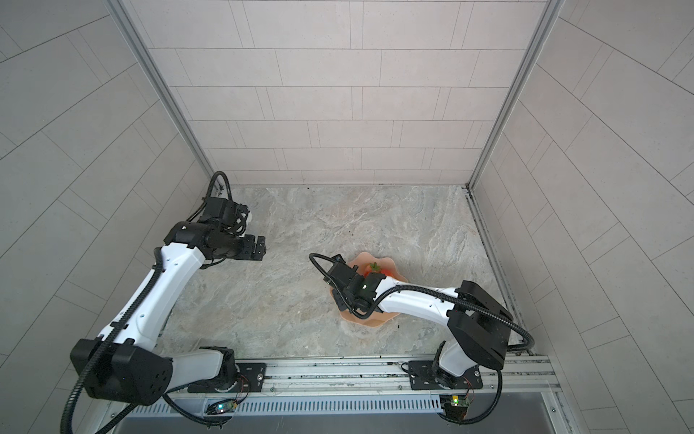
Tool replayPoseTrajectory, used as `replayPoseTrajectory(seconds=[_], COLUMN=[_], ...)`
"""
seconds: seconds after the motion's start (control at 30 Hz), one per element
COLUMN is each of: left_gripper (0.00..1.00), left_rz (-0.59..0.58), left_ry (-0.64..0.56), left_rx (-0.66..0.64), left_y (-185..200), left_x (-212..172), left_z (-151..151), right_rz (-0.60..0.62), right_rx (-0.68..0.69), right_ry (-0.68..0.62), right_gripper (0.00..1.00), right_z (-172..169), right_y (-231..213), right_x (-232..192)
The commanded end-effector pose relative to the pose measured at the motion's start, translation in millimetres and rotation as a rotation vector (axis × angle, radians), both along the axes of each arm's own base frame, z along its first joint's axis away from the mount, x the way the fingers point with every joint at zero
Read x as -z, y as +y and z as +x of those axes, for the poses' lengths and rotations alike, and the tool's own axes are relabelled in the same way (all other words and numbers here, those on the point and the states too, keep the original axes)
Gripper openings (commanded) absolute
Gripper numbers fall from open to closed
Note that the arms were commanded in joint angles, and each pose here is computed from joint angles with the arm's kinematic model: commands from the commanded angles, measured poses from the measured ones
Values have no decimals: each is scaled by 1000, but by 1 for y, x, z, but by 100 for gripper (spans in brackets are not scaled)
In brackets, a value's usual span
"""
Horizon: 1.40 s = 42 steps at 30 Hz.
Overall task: Place and organize the fake fruits in the fruit bowl
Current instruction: 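Lower the mango into the bowl beside the avocado and release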
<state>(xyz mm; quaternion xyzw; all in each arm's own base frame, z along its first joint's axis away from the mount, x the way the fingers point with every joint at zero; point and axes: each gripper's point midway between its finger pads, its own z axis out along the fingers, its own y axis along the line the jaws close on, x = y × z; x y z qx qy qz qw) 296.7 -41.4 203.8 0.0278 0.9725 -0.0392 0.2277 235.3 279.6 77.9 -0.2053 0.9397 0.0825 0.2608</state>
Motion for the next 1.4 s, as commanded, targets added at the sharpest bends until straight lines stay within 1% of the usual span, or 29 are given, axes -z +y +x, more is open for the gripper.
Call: replayPoseTrajectory(seconds=[0.0, 0.07, 0.2, 0.33, 0.6, 0.87, 1.0, 1.1, 1.2, 1.23, 1.27, 1.3, 1.33, 1.37], left_gripper=[100, 100, 100, 100, 100, 100, 100, 100, 100, 100, 100, 100, 100, 100], left_rz=[1, 0, -1, -2, -3, -2, -3, -3, -3, -3, -1, -2, -2, -3], left_ry=[-15, -16, -17, -16, -15, -14, -12, -13, -11, -12, -12, -11, -10, -9], left_rx=[8, 9, 9, 10, 11, 10, 11, 12, 10, 12, 11, 11, 12, 8], left_y=[2, 2, 1, 1, 1, 1, 1, 0, 1, 0, 1, 1, 1, 1], left_x=[-3, -4, -4, -4, -4, -3, -3, -3, -3, -3, -3, -3, -2, -2], left_z=[-4, -4, -4, -4, -4, -4, -4, -4, -4, -4, -4, -4, -4, -3], right_rz=[20, 12, 4, -5, -15, -23, -25, -24, -25, -29, -28, -27, -22, -21], right_rx=[45, 47, 44, 47, 46, 41, 41, 41, 39, 35, 27, 16, -1, -17], right_ry=[-22, -19, -19, -20, -28, -31, -33, -34, -46, -52, -61, -71, -84, -99], right_gripper=[0, 1, 14, 23, 32, 45, 47, 47, 49, 52, 60, 71, 80, 87], right_z=[5, 4, 2, 2, 2, 1, 2, 1, 3, 3, 3, 4, 4, 3], right_y=[3, 1, -1, -3, -5, -5, -5, -5, -6, -7, -7, -7, -6, -8], right_x=[-7, -6, -7, -6, -9, -9, -9, -10, -17, -20, -26, -31, -38, -45])
